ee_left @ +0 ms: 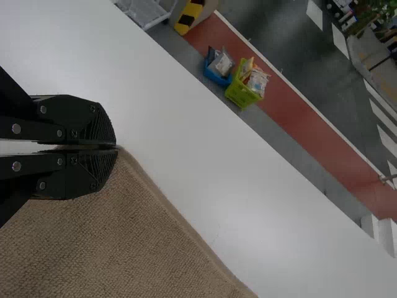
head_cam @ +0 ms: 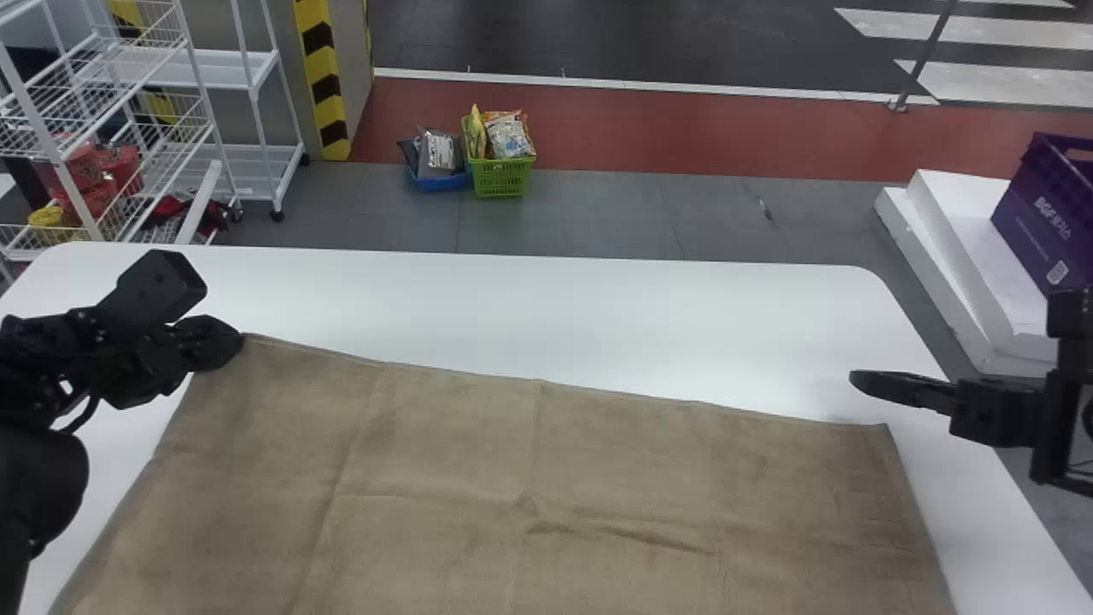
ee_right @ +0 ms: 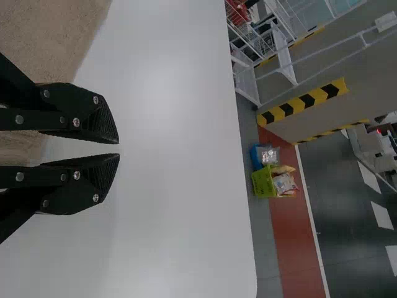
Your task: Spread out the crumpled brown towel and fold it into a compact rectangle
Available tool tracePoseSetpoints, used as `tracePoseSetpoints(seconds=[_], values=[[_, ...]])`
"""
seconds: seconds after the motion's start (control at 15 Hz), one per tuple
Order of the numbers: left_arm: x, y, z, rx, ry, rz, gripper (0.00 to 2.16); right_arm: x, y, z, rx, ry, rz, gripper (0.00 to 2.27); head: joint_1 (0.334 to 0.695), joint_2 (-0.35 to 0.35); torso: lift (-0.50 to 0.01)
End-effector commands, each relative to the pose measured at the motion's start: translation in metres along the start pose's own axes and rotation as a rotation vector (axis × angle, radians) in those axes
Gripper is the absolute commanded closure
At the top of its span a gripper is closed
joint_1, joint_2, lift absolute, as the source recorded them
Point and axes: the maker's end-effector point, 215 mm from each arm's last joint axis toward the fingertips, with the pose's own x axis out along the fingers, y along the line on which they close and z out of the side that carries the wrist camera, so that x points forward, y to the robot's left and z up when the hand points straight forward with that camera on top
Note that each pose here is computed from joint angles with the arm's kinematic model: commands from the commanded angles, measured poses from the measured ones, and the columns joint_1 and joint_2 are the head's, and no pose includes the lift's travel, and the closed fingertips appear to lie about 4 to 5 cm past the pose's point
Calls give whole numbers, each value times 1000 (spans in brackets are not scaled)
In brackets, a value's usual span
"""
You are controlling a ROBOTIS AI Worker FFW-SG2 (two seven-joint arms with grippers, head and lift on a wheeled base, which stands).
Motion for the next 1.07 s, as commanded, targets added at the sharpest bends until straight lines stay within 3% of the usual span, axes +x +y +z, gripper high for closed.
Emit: tracePoseSetpoints(seconds=[0.0, 0.53, 1.0], values=[[2, -3, -2, -4, 2, -7, 1079, -1, 0, -14, 24, 35, 5, 890, 695, -90, -127], [-2, -6, -15, -10, 17, -15, 1075, -57, -18, -53, 136, 60, -28, 745, 695, -117, -127], [-3, -13, -19, 0, 12, -24, 1079, -35, 1, -58, 103, 87, 3, 768, 695, -106, -127]])
